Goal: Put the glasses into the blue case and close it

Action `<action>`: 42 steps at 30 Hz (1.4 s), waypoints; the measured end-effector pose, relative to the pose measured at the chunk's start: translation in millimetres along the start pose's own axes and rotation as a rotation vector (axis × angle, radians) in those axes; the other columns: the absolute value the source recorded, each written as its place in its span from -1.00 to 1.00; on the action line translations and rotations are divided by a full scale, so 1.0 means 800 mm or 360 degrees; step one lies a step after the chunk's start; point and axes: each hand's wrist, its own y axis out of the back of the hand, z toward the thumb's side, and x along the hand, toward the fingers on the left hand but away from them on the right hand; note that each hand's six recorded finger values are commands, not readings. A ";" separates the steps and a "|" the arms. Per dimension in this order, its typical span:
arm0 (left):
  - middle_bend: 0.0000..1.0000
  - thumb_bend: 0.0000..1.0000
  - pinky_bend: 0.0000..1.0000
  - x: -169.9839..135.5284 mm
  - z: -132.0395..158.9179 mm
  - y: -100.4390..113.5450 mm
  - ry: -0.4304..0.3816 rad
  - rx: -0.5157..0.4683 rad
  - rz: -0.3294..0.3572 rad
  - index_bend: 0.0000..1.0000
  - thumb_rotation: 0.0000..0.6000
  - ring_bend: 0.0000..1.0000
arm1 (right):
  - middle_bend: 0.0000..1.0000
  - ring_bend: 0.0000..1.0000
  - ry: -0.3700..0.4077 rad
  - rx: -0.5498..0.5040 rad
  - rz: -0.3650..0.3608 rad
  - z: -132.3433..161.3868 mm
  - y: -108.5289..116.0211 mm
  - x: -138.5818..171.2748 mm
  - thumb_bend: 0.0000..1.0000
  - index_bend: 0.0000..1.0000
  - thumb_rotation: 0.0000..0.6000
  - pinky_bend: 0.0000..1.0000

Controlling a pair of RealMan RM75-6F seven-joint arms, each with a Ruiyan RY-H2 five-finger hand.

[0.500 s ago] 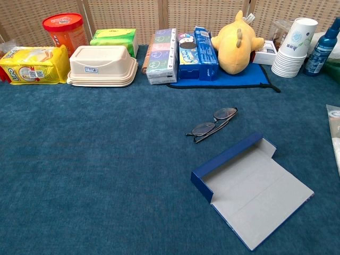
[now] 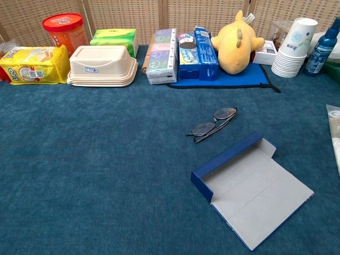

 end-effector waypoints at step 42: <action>-0.73 -0.40 -1.00 0.020 -0.013 0.006 -0.0006 -0.0002 0.0031 -0.63 0.96 -0.87 | -0.38 -0.54 0.0871 0.0240 0.0414 0.220 -0.112 -0.116 -0.67 -0.38 1.00 -0.50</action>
